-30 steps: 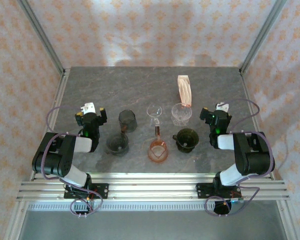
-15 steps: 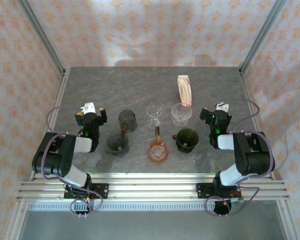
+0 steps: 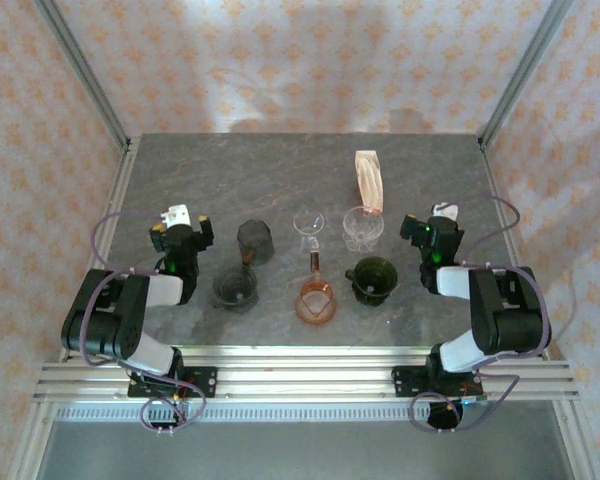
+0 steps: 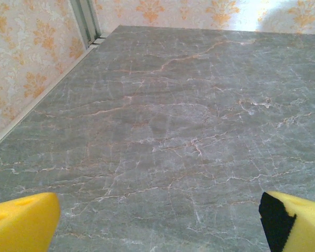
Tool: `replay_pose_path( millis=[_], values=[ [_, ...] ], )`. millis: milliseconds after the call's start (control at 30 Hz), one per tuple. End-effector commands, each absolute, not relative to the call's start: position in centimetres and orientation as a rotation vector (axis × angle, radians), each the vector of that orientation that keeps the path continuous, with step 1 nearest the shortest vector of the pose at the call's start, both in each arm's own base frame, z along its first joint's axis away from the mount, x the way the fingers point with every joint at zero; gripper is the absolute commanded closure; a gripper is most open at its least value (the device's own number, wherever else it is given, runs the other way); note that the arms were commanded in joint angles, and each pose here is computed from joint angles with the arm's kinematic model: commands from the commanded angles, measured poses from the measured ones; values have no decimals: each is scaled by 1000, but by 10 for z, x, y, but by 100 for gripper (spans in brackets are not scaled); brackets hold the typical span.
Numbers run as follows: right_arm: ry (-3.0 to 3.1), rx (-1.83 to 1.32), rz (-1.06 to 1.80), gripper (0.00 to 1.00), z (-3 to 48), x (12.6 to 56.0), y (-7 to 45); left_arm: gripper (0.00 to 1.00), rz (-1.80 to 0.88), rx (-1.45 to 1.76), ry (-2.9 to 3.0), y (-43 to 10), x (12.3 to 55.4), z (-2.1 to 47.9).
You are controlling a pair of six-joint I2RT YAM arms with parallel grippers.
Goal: Place the coffee filter in the dripper
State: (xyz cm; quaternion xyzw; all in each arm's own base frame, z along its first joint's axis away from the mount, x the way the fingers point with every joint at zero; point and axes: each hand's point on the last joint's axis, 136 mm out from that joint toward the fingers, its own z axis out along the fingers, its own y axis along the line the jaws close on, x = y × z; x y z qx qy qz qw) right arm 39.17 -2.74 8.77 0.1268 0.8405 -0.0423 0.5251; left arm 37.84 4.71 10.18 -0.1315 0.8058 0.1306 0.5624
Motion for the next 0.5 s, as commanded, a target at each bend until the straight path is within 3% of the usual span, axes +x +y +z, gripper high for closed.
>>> replay_pose_path(
  millis=[0,333,467],
  values=[
    [2029,328,-118,0,109,395,-30,0,332,-311,1881,50,382,134],
    [2003,424,-200,0,158,364,-29,0,192,-518,1677,58,362,219],
    [1914,594,-75,0,186,350,-31,0,30,-722,1600,60,353,233]
  ],
)
